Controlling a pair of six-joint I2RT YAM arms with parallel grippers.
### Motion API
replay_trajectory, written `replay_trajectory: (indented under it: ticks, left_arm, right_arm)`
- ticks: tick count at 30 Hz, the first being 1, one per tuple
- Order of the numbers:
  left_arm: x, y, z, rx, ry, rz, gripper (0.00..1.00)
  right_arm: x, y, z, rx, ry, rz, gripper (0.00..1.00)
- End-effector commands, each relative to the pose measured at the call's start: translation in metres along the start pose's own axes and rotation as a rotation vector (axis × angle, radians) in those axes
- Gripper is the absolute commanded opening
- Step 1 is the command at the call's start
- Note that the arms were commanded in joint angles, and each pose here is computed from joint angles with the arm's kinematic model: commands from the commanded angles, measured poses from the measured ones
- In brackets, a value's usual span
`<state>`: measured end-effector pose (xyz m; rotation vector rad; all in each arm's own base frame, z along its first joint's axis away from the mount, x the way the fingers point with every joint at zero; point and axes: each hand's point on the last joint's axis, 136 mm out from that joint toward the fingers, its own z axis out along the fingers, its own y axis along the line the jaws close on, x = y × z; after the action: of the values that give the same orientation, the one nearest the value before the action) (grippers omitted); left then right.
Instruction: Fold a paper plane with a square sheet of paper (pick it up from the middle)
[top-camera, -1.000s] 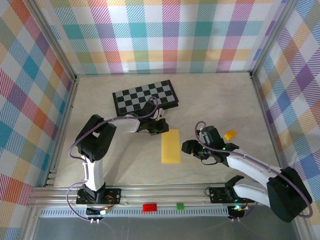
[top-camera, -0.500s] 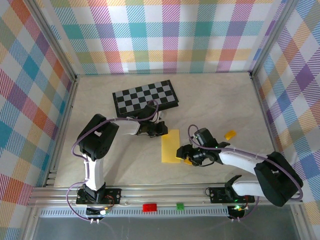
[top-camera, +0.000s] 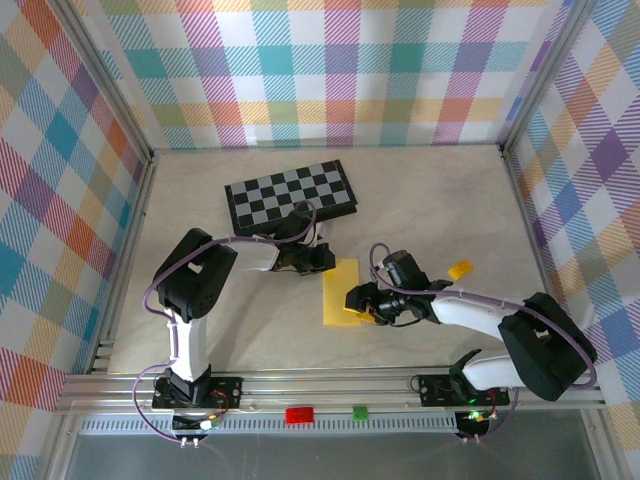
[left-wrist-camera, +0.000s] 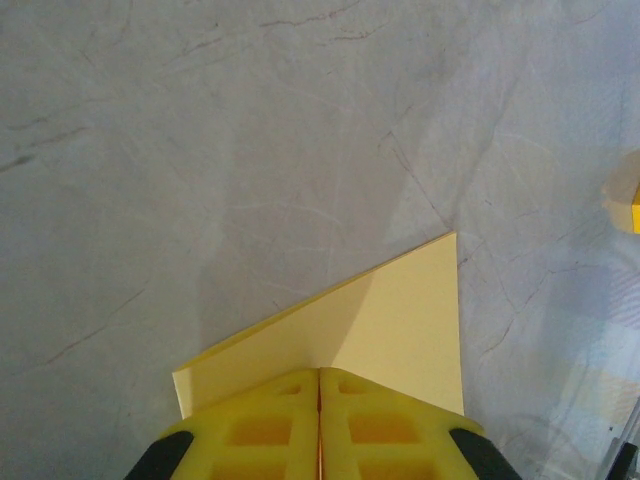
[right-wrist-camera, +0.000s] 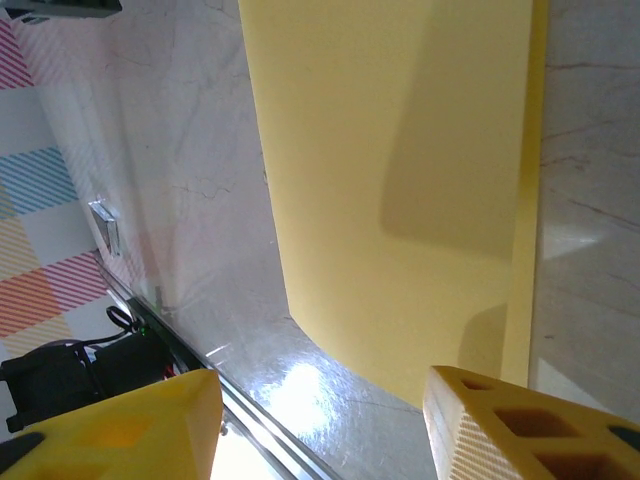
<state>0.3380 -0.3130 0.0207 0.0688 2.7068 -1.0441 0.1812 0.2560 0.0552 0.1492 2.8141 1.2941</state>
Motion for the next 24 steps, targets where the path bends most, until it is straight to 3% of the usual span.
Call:
replay_trajectory:
  ticks: [1,9,15,24]
  left_arm:
    - [0.032,0.039,0.001,-0.114,0.093,-0.08,0.08]
    - [0.032,0.038,0.002,-0.11,0.093,-0.083,0.08]
    - [0.032,0.038,0.002,-0.108,0.095,-0.081,0.09]
    - [0.032,0.036,0.0,-0.104,0.095,-0.082,0.09]
  right_arm:
    - [-0.009,0.009,-0.003,0.014,-0.029,-0.022,0.56]
    - [0.002,-0.023,-0.005,0.129,-0.023,0.041,0.58]
    - [0.009,-0.006,0.001,0.007,0.021,0.014,0.57]
    - [-0.002,0.011,0.005,-0.044,0.013,-0.027,0.54]
